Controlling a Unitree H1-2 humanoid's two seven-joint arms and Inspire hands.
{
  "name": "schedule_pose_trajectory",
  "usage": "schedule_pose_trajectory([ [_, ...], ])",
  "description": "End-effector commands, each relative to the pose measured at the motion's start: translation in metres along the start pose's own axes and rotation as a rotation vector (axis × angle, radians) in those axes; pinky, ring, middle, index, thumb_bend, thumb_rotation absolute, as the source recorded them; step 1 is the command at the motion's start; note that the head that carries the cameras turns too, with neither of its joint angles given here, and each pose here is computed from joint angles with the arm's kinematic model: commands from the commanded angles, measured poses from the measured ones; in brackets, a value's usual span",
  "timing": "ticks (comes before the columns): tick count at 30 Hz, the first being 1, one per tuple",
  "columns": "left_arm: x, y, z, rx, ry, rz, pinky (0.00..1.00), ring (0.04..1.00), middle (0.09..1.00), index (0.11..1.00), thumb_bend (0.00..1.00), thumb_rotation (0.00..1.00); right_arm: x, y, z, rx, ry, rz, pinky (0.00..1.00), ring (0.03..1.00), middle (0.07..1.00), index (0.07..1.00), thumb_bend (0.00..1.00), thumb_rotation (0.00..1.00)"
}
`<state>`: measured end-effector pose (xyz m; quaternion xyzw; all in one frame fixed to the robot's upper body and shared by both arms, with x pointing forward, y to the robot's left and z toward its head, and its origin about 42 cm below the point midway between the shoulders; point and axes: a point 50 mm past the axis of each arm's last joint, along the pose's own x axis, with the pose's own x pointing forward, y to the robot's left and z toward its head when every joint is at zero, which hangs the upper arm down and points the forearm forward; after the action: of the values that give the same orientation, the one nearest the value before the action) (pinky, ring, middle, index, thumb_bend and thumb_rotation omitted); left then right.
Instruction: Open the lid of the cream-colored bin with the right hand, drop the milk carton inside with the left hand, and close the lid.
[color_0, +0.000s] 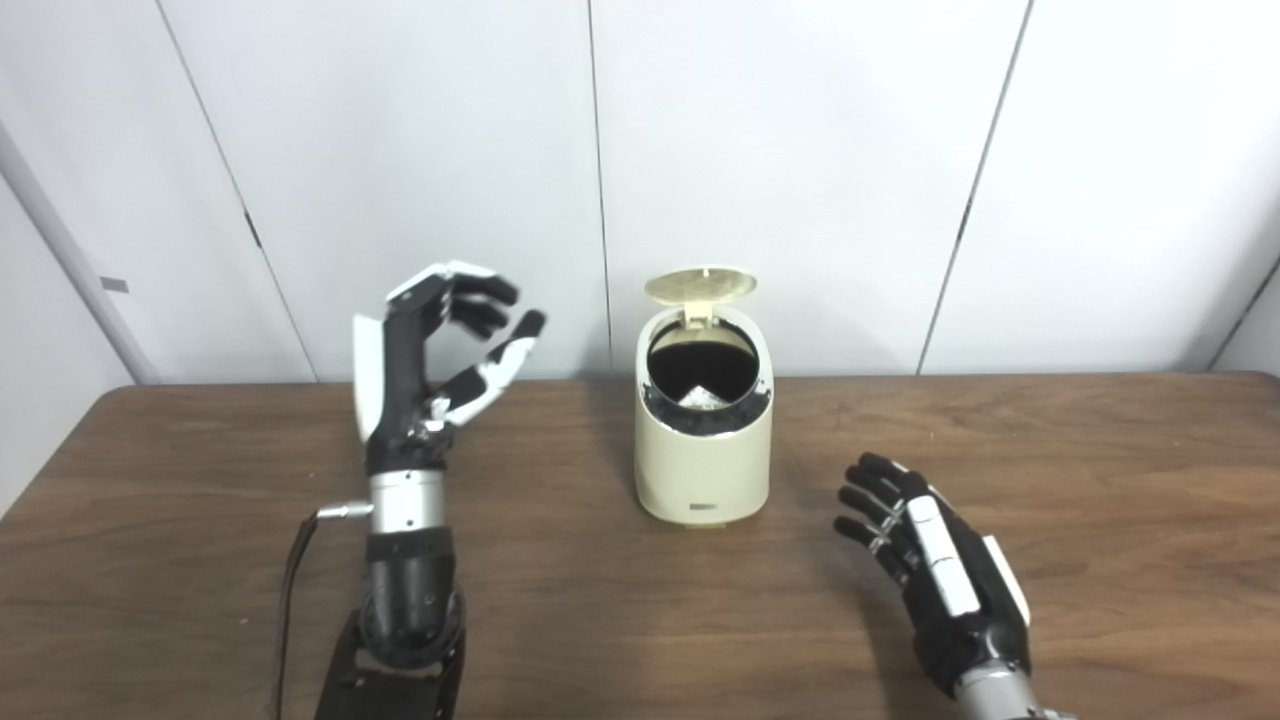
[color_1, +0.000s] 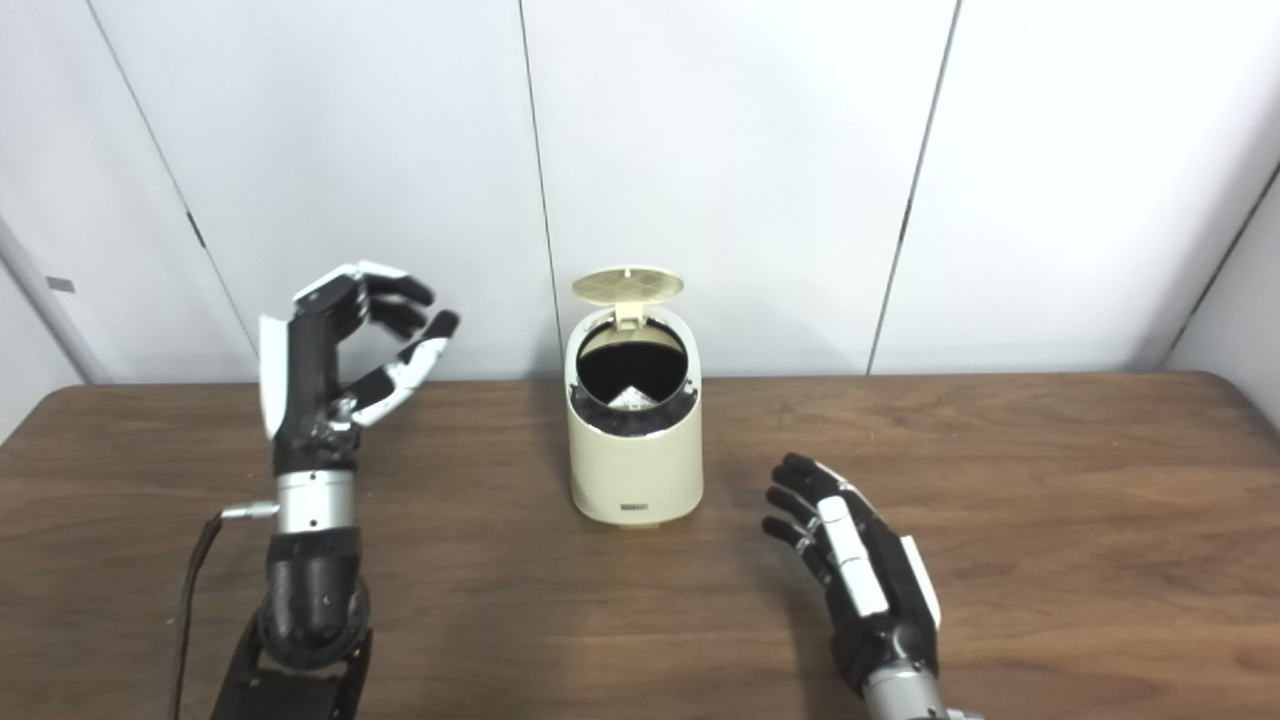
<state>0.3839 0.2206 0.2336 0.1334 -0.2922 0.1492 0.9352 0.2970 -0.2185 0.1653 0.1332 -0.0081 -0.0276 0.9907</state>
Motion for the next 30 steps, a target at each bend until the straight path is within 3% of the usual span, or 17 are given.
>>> schedule_pose_trajectory([
  [1, 0.000, 0.006, 0.005, -0.007, 0.050, -0.001, 0.37, 0.410, 0.495, 0.532, 0.50, 0.00, 0.017, 0.002, 0.031, 0.009, -0.148, 0.049, 0.79, 0.841, 0.840, 0.791, 0.53, 0.63],
  [3, -0.009, 0.012, -0.003, -0.009, 0.127, -0.035, 0.47, 0.489, 0.479, 0.532, 0.51, 0.00, 0.027, -0.002, 0.040, -0.003, -0.169, 0.052, 0.82, 0.875, 0.872, 0.814, 0.55, 0.61],
  [4, -0.014, 0.014, -0.005, -0.014, 0.162, -0.050, 0.47, 0.519, 0.480, 0.523, 0.51, 0.00, 0.032, -0.003, 0.045, -0.022, -0.176, 0.054, 0.84, 0.888, 0.882, 0.821, 0.56, 0.61],
  [6, -0.024, 0.017, -0.008, -0.032, 0.218, -0.064, 0.46, 0.539, 0.588, 0.504, 0.50, 0.05, 0.043, -0.005, 0.055, -0.075, -0.193, 0.068, 0.87, 0.916, 0.905, 0.848, 0.56, 0.62],
  [10, -0.043, 0.025, -0.016, -0.030, 0.289, -0.058, 0.54, 0.614, 0.682, 0.499, 0.50, 0.07, 0.065, 0.004, 0.076, -0.195, -0.263, 0.096, 0.85, 0.916, 0.919, 0.876, 0.58, 0.65],
  [11, -0.047, 0.027, -0.018, -0.029, 0.309, -0.063, 0.59, 0.659, 0.720, 0.662, 0.49, 0.24, 0.069, 0.007, 0.080, -0.226, -0.279, 0.102, 0.84, 0.914, 0.922, 0.888, 0.59, 0.68],
  [12, -0.052, 0.027, -0.019, -0.042, 0.325, -0.074, 0.64, 0.703, 0.760, 0.762, 0.50, 0.40, 0.072, 0.009, 0.085, -0.256, -0.292, 0.111, 0.84, 0.919, 0.930, 0.898, 0.58, 0.71],
  [14, -0.060, 0.030, -0.022, -0.061, 0.348, -0.100, 0.69, 0.744, 0.793, 0.824, 0.51, 0.53, 0.079, 0.016, 0.096, -0.327, -0.319, 0.122, 0.84, 0.919, 0.932, 0.894, 0.58, 0.74],
  [19, -0.078, 0.033, -0.029, -0.122, 0.365, -0.159, 0.82, 0.817, 0.869, 0.918, 0.50, 0.64, 0.094, 0.033, 0.124, -0.520, -0.383, 0.134, 0.82, 0.892, 0.909, 0.877, 0.52, 0.73],
  [23, -0.085, 0.031, -0.031, -0.151, 0.398, -0.187, 0.98, 0.914, 0.951, 0.986, 0.51, 0.80, 0.105, 0.052, 0.142, -0.725, -0.419, 0.136, 0.77, 0.872, 0.903, 0.883, 0.52, 0.76],
  [30, -0.094, 0.024, -0.032, -0.246, 0.450, -0.235, 0.97, 0.983, 0.999, 1.000, 0.55, 0.93, 0.128, 0.073, 0.165, -1.002, -0.463, 0.206, 0.80, 0.884, 0.918, 0.904, 0.54, 0.83],
])
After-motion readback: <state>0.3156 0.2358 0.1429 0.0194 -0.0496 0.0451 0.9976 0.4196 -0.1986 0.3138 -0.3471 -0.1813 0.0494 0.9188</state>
